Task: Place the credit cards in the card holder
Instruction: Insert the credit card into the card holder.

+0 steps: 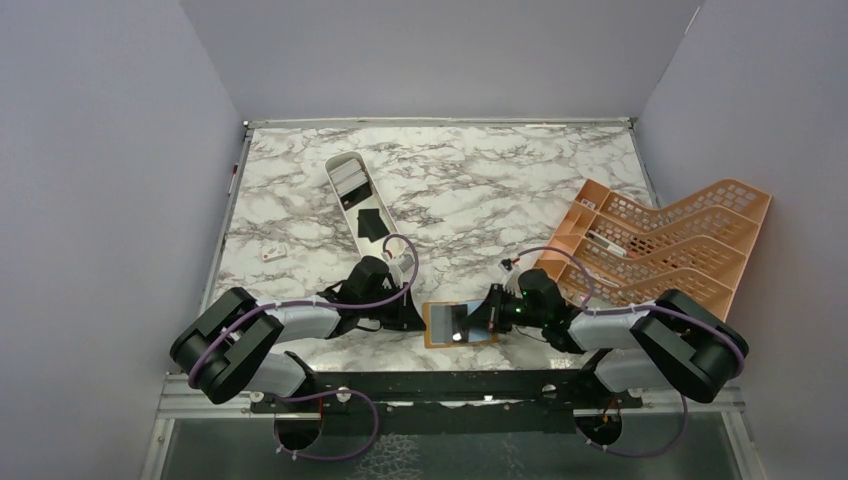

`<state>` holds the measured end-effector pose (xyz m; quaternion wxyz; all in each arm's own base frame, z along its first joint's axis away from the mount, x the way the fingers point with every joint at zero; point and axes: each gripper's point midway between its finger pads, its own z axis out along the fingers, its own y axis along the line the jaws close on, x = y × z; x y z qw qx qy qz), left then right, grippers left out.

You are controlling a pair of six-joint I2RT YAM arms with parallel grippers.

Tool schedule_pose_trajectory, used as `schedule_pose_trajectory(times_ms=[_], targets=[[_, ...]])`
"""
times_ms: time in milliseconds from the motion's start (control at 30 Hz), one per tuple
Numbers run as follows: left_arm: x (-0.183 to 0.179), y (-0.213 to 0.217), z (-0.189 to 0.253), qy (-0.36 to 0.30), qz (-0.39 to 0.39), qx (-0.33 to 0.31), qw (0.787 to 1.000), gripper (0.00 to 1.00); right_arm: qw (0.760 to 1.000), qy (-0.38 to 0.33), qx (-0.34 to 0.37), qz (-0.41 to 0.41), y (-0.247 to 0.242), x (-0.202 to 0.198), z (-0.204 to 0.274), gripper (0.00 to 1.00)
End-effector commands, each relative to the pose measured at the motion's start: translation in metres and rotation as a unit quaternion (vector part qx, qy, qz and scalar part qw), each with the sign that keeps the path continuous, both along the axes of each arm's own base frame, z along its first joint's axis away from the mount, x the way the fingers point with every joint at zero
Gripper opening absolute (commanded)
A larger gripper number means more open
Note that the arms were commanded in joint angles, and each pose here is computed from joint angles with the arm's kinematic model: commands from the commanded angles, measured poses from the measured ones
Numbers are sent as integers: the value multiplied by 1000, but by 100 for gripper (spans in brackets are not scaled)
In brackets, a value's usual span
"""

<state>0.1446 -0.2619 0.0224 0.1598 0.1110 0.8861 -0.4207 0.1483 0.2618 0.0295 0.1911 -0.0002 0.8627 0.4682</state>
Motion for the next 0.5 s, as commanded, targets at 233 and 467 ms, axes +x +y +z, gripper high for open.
schedule_pose_trajectory(times_ms=[233,467], targets=[[5,-5,8,-20,2,-7,1000,0,999,14,-25,33,7,1,-13,5],[4,-6,8,-19,1,-5,1000,0,998,26,-47,43,10,5,-21,18]])
